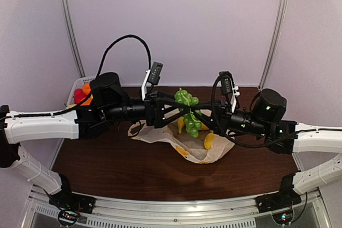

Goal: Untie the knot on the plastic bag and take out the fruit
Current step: Pass from the right arm to the left, then place the fake fruit in the bin, then reach into the gripper in the takeout bag, then pick up the fake fruit from the takeout bag.

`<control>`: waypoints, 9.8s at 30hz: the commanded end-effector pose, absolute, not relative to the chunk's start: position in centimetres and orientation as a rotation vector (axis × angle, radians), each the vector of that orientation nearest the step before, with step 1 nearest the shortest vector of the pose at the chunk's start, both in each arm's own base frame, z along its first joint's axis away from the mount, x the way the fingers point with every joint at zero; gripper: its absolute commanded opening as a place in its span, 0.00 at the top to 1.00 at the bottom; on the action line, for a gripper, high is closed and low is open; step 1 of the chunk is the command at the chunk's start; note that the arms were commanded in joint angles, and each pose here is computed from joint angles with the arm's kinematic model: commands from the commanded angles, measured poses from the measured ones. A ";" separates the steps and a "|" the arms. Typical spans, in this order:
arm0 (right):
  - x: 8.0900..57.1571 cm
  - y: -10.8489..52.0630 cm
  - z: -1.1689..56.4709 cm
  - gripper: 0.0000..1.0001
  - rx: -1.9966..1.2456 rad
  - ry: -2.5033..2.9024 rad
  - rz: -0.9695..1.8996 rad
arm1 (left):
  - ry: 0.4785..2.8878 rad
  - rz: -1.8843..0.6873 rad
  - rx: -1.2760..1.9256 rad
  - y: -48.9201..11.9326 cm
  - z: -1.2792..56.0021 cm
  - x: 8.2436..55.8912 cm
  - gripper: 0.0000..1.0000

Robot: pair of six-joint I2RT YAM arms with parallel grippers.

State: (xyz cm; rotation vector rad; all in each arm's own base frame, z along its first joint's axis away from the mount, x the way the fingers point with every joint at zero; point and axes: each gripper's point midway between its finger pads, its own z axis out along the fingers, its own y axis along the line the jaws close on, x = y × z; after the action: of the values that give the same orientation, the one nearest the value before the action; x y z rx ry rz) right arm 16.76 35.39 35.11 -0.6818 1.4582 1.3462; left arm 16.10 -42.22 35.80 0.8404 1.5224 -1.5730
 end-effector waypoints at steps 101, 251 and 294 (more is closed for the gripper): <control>20.3 27.5 32.3 0.10 -0.319 1.562 1.030 | 1.837 -0.479 0.124 -11.1 34.7 46.3 1.00; 24.4 30.8 19.8 0.31 -0.433 2.115 0.474 | 2.005 -1.234 1.060 -32.8 20.0 25.3 1.00; 31.0 23.0 4.8 0.22 -0.180 2.447 0.008 | 2.049 -1.203 1.033 -32.7 19.0 25.8 1.00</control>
State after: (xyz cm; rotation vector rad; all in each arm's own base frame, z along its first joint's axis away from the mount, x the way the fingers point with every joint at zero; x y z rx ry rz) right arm 30.29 22.55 4.19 -0.2003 2.4663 -0.0199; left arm 25.52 -32.30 18.06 1.0200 2.0974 -1.2130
